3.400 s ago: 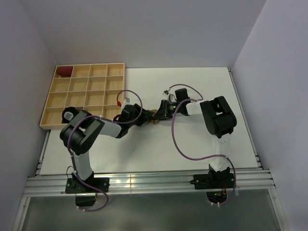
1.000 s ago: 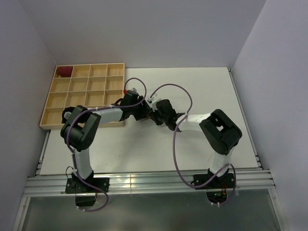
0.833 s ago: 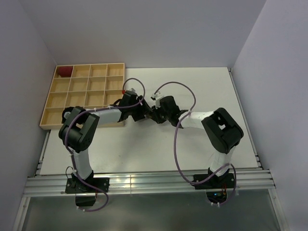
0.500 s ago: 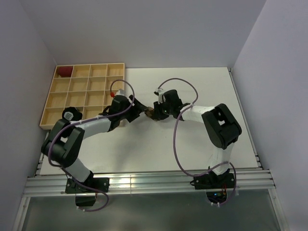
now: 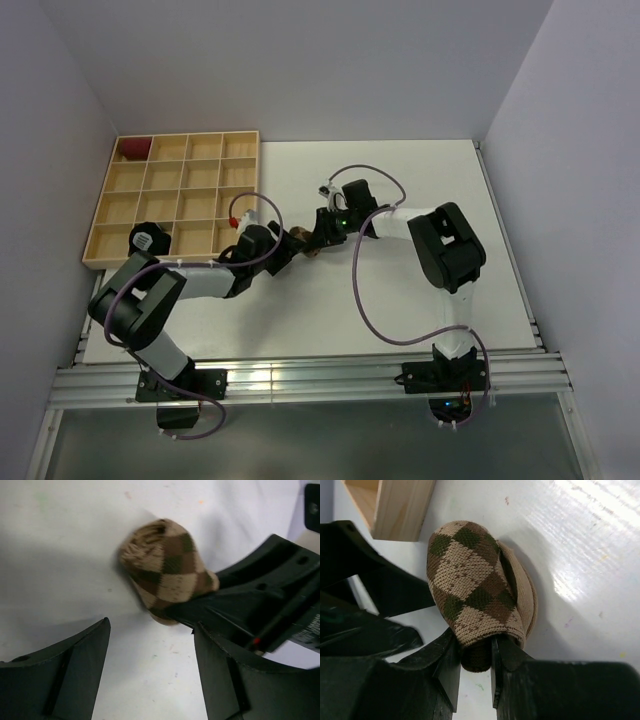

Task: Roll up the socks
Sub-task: Roll the sock at the center of the board.

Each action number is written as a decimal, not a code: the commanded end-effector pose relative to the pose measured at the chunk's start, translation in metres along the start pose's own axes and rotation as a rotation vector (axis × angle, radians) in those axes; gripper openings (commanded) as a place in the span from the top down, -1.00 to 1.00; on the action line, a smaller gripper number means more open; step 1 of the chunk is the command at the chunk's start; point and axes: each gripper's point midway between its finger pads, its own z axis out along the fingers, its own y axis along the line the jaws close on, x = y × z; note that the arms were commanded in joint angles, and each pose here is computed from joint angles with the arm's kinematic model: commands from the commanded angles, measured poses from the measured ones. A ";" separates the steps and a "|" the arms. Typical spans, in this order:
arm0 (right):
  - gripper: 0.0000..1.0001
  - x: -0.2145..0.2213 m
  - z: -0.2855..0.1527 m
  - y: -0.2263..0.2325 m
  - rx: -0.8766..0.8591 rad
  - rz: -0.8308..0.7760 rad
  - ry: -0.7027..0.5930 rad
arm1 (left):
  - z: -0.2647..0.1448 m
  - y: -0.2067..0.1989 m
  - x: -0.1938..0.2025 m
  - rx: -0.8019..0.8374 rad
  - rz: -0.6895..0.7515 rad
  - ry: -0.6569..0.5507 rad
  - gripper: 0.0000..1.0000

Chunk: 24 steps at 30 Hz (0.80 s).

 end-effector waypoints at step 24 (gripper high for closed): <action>1.00 0.093 0.012 -0.005 -0.124 0.562 0.250 | 0.024 0.042 0.009 -0.168 -0.127 -0.077 -0.61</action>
